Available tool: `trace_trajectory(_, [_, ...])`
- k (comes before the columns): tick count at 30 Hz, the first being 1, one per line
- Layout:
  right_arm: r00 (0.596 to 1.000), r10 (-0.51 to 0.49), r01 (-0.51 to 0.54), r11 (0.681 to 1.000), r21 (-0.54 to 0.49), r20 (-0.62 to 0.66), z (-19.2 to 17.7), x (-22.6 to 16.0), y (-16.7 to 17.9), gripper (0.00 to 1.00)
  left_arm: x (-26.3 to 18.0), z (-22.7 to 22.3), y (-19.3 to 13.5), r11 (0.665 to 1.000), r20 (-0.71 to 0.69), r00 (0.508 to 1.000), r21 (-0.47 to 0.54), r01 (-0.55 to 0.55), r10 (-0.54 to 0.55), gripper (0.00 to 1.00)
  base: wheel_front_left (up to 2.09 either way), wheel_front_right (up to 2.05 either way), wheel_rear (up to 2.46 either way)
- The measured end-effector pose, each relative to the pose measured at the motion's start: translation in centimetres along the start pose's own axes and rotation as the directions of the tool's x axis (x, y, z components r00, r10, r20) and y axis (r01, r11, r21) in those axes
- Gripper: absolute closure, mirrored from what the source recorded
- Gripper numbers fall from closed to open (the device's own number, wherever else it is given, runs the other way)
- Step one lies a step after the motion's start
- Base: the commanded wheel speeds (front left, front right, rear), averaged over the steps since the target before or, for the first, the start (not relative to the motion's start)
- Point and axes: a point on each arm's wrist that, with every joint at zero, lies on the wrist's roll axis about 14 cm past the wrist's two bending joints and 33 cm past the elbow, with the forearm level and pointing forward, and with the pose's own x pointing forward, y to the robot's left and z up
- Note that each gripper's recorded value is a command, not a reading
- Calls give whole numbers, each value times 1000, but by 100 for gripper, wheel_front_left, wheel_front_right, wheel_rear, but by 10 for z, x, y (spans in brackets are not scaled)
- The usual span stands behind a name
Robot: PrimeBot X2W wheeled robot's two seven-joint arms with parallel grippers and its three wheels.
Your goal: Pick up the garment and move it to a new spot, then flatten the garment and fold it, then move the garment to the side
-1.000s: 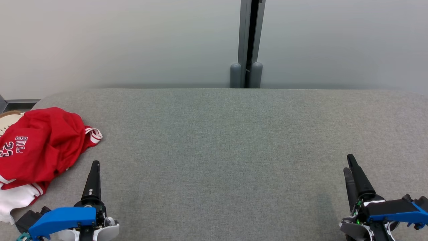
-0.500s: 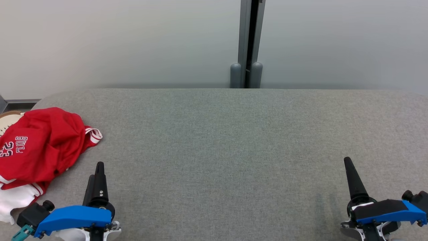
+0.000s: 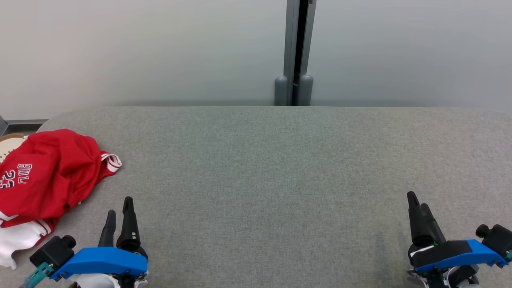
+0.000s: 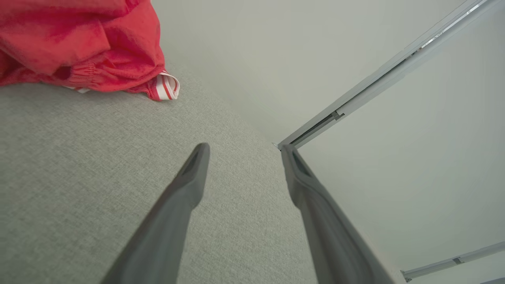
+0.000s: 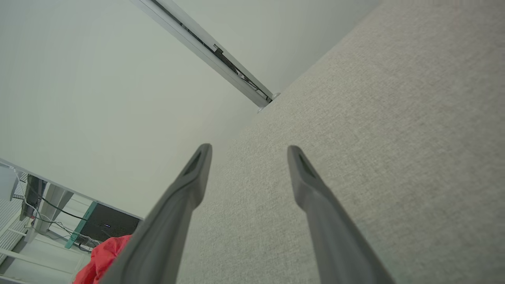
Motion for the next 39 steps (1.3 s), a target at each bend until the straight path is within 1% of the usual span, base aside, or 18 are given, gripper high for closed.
trace_trajectory(9, [1000,6,-7,990,-142,-4,-2,0,0,0,-3,-8,5,990,-20,1000,143,-8,11,0,0,0,0])
trace_trajectory(13, [1000,12,-14,978,-206,-10,-6,0,1,0,-3,-13,2,976,-34,999,219,10,-3,0,0,0,0])
trace_trajectory(17, [1000,15,-19,967,-255,-17,-9,0,1,0,-4,-17,3,962,-45,999,272,16,-4,0,0,0,0])
trace_trajectory(30, [999,16,-28,918,-396,-34,-15,-2,-3,0,-4,-26,1,913,-61,998,406,39,-16,0,0,0,0])
trace_trajectory(35, [999,15,-29,893,-449,-35,-16,-3,-6,0,-6,-26,4,904,-50,999,427,24,-2,0,0,0,0])
trace_trajectory(39, [999,17,-34,874,-485,-40,-17,-3,-7,0,-6,-29,1,886,-53,998,463,37,-14,0,0,0,0])
